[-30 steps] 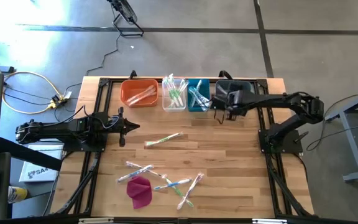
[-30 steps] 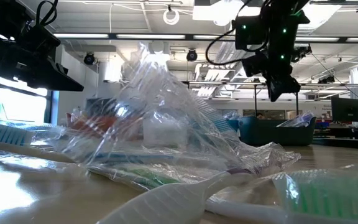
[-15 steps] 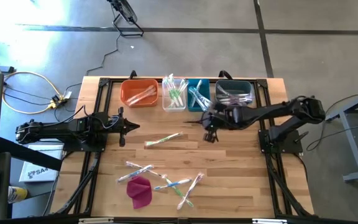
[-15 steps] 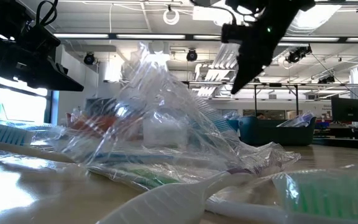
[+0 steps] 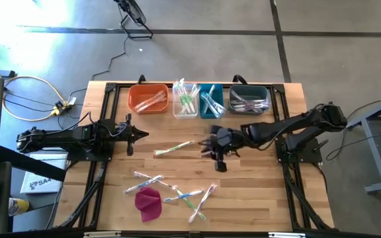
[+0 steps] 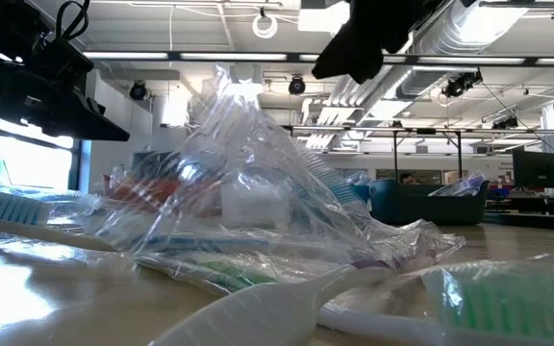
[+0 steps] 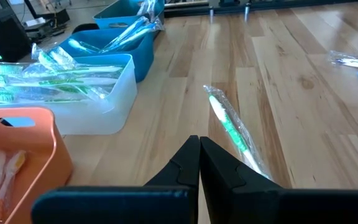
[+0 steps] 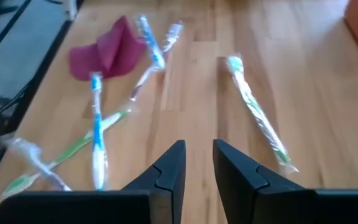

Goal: Pick & Place Toothbrushes
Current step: Put the purple toothbrush into the green bin

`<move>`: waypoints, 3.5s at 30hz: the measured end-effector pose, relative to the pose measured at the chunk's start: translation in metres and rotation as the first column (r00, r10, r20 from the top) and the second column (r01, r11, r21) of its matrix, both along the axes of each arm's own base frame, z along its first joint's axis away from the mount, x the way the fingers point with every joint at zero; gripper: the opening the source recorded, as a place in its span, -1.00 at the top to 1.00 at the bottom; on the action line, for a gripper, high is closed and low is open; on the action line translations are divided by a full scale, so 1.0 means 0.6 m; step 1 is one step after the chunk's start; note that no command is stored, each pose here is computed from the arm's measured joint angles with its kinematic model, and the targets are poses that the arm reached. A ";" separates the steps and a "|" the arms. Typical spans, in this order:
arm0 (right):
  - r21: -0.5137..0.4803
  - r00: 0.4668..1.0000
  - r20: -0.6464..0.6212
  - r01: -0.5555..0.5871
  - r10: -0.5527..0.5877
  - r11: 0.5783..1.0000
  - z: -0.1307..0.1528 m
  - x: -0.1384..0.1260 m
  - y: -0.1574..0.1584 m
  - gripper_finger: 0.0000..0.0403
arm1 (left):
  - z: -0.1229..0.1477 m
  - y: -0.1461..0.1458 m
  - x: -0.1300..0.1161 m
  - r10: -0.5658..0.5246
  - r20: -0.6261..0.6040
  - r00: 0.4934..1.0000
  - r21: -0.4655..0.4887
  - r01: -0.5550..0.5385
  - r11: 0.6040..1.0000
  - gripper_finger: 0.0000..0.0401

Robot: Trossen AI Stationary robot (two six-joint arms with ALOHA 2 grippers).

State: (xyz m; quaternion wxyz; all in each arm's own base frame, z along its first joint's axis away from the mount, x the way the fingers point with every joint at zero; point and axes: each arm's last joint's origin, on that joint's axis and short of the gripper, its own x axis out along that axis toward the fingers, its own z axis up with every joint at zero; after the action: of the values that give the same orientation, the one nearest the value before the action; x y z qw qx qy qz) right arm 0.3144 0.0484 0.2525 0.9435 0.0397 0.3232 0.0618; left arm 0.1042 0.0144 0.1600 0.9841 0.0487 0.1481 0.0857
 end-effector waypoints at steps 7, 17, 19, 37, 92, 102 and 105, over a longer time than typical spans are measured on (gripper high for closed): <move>-0.107 1.000 0.017 -0.022 0.024 0.994 -0.001 -0.011 0.056 0.64 | 0.000 -0.001 0.000 -0.006 0.002 1.000 -0.014 0.006 1.000 0.97; -0.148 0.993 0.069 -0.085 0.096 0.985 -0.009 -0.020 0.128 0.64 | 0.000 0.000 0.000 -0.007 0.002 1.000 -0.012 0.008 1.000 0.97; -0.154 0.993 0.050 -0.097 0.106 0.983 -0.020 -0.010 0.138 0.64 | 0.000 -0.001 0.000 -0.008 0.002 1.000 -0.012 0.008 1.000 0.97; -0.099 0.944 -0.266 -0.230 0.197 0.968 -0.128 0.043 0.193 0.64 | -0.002 -0.001 -0.001 -0.009 -0.015 1.000 -0.015 0.009 1.000 0.97; -0.124 0.890 -0.394 -0.301 0.232 0.945 -0.219 0.026 0.211 0.13 | -0.003 -0.001 -0.001 -0.008 -0.019 1.000 -0.018 0.007 1.000 0.97; -0.118 0.885 -0.401 -0.308 0.238 0.944 -0.219 0.025 0.211 0.45 | -0.003 -0.001 -0.001 -0.002 -0.016 1.000 -0.036 0.001 0.999 0.97; -0.112 0.883 -0.402 -0.310 0.242 0.944 -0.220 0.025 0.211 0.60 | -0.003 -0.001 -0.001 -0.002 -0.016 1.000 -0.036 0.002 0.999 0.97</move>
State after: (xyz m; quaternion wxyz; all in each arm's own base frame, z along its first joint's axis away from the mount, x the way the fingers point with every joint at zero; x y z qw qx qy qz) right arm 0.3295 0.1748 0.1208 0.8433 -0.0775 0.5076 0.1589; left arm 0.1038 0.0140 0.1580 0.9836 0.0319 0.1574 0.0816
